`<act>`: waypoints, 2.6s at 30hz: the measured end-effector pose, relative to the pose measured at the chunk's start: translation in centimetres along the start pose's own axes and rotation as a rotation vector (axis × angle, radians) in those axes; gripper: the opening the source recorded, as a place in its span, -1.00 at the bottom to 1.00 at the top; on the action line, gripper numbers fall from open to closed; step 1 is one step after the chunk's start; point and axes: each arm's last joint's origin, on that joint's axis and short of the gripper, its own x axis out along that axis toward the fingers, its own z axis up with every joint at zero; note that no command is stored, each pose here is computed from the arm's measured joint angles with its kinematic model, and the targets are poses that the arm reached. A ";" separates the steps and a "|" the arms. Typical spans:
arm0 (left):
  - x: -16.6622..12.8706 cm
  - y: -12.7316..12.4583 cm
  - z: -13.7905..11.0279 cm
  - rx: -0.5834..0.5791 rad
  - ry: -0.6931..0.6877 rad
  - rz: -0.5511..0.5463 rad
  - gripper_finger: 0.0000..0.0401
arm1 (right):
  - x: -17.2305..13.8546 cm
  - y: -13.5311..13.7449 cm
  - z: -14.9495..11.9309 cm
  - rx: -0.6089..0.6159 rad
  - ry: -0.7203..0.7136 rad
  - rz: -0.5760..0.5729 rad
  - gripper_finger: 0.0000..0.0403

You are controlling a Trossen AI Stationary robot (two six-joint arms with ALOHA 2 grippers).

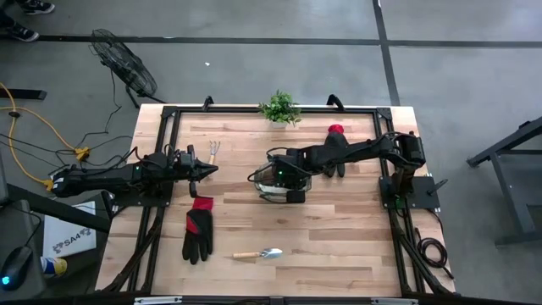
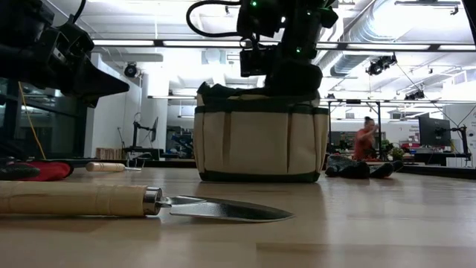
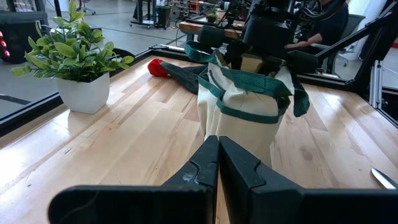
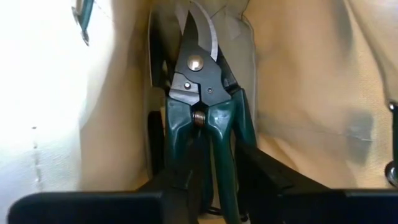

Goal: Pick & Place Garden tools in Gardening bag
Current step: Put the brown hand rake into the gardening bag

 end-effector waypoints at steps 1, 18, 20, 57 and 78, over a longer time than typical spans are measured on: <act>0.0 0.0 0.0 0.000 0.000 0.000 -0.95 | 0.0 0.0 0.0 0.000 0.000 0.000 -0.55; 0.0 0.0 0.0 0.000 0.000 0.002 -0.95 | -1.9 -0.3 0.0 0.005 -0.045 -0.056 -0.24; 0.0 0.0 0.0 0.000 -0.001 0.002 -0.95 | -2.6 -0.4 0.0 0.006 -0.064 -0.059 -0.23; 0.0 0.0 0.0 -0.003 -0.001 -0.002 -0.95 | -14.6 -1.4 -2.0 0.201 -0.410 -0.113 -0.24; 0.0 0.0 0.0 -0.003 0.000 -0.002 -0.95 | -15.9 -1.8 -2.7 0.190 -0.427 -0.147 -0.24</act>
